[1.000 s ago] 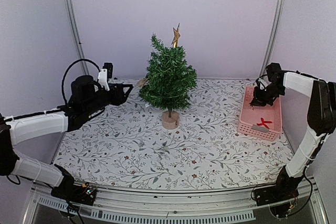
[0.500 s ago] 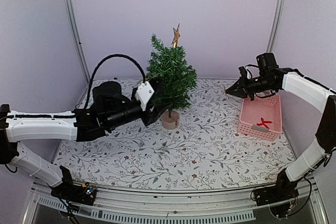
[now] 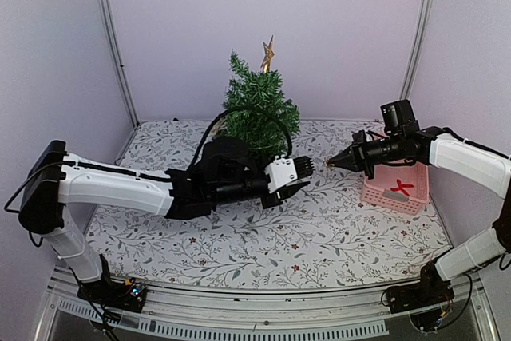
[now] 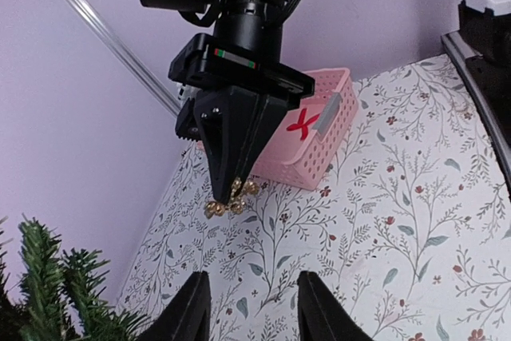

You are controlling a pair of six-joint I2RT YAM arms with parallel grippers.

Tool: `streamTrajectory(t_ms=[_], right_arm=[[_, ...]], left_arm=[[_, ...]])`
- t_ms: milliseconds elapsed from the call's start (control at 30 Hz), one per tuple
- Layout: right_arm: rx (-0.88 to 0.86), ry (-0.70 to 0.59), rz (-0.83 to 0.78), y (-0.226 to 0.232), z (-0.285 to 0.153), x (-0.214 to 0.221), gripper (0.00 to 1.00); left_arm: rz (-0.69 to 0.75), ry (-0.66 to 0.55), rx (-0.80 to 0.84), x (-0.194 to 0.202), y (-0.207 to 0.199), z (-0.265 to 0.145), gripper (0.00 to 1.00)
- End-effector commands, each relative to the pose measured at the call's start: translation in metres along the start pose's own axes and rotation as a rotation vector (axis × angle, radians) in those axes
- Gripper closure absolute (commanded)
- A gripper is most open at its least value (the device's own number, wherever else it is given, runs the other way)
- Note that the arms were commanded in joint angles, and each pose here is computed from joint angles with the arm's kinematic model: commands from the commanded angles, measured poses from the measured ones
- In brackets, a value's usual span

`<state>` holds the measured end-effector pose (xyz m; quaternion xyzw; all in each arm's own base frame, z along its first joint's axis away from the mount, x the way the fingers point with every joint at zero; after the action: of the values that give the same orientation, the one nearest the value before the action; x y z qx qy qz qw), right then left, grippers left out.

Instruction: Decorate the small christmas tree

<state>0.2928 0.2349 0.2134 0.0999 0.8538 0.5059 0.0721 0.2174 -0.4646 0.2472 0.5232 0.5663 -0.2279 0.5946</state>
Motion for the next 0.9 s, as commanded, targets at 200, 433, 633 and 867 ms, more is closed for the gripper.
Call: streamTrajectory(t_ms=[200,433,633,867], right_arm=[[-0.061,0.038,0.210,0.023,0.009,0.027,1.00],[-0.051,0.066,0.219,0.024,0.018,0.032,1.00],[-0.044,0.071,0.222,0.023,0.021,0.034,1.00],[-0.039,0.083,0.227,0.023,0.024,0.035,1.00]], left_arm=[[0.016,-0.060,0.048,-0.014,-0.016,0.035,0.65],[0.010,-0.047,0.044,-0.009,-0.017,0.043,0.67],[0.007,-0.037,-0.003,-0.005,-0.009,0.044,0.69],[0.007,-0.034,-0.022,-0.006,-0.005,0.051,0.78]])
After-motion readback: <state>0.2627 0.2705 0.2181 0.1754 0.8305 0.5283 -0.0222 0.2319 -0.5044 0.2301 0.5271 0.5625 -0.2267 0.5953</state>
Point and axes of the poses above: each gripper's point midway between its finger pads, its own z axis out along the fingers, its own y axis along the line the jaws close on, x = y × z, the point moved 1 cm from there along -z, back along the fingers, and after that the axes turned 12 degrees about -z, right-handed, at the moved point
